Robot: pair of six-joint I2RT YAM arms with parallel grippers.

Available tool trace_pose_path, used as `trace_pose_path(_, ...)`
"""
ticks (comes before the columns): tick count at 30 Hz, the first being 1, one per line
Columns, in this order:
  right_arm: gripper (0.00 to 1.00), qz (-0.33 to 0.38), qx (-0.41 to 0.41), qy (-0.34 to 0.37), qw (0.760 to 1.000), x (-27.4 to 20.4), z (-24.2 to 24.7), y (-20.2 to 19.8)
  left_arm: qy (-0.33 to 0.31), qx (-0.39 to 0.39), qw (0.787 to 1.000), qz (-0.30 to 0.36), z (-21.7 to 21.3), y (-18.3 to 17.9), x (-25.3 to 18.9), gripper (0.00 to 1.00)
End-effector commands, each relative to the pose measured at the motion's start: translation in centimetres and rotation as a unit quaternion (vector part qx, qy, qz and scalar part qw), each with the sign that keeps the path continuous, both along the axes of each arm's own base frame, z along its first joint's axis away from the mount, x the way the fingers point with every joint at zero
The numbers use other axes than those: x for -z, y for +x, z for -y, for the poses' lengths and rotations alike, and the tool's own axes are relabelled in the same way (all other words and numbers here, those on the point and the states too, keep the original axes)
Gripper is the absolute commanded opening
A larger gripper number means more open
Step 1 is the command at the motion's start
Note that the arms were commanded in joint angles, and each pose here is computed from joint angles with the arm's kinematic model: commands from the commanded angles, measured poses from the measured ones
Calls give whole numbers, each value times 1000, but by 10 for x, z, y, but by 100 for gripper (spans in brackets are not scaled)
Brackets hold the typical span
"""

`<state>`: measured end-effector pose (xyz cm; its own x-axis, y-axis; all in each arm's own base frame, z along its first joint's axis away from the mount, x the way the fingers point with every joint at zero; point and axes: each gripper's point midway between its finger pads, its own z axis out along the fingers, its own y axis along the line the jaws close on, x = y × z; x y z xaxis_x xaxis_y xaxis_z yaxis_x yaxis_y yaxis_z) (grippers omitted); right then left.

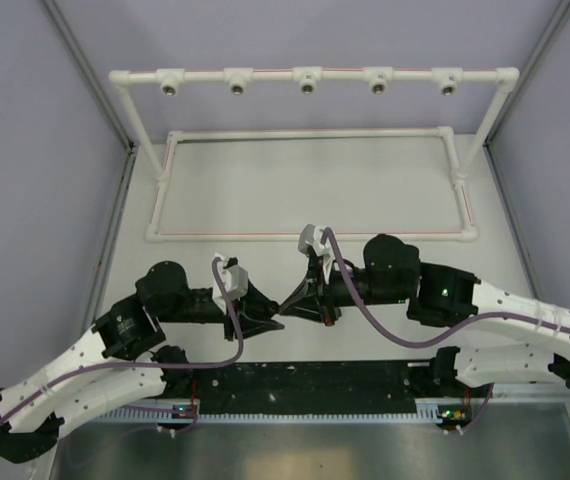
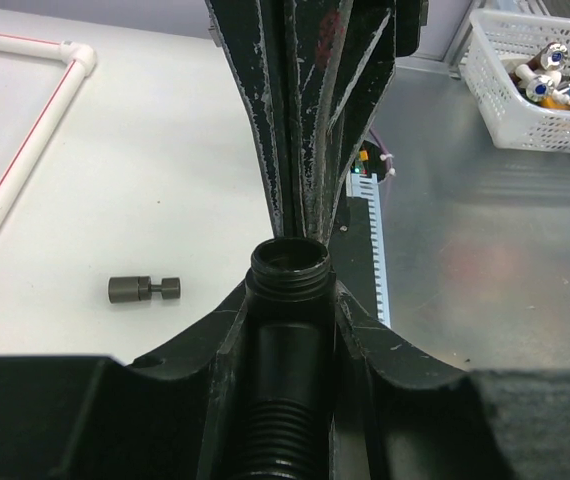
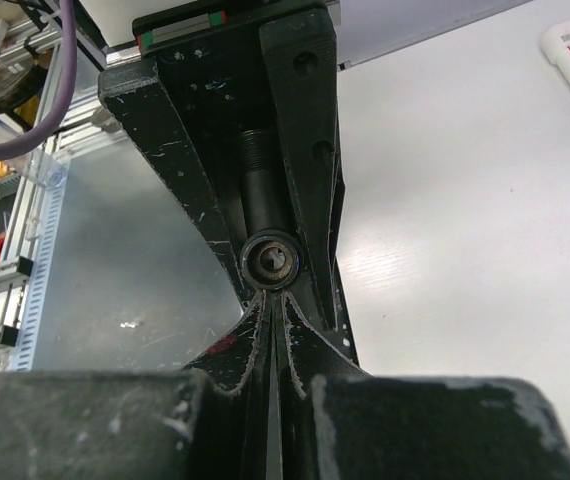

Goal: Install the water faucets
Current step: Adjust the water faucet.

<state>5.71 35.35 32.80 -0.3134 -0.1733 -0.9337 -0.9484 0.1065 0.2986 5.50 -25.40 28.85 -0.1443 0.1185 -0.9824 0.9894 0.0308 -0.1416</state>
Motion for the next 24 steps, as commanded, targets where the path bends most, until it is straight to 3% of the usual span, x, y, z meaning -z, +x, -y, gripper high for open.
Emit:
trace_pose_path(1, 0, 52, 14, 172, 984, -115, -7, 6, 9, 25, 1000, -11, 5, -7, 12, 0)
trace_pose_path(24, 0, 77, 17, 204, 976, -148, 12, 2, 19, 19, 1000, -15, 6, -4, 20, 0)
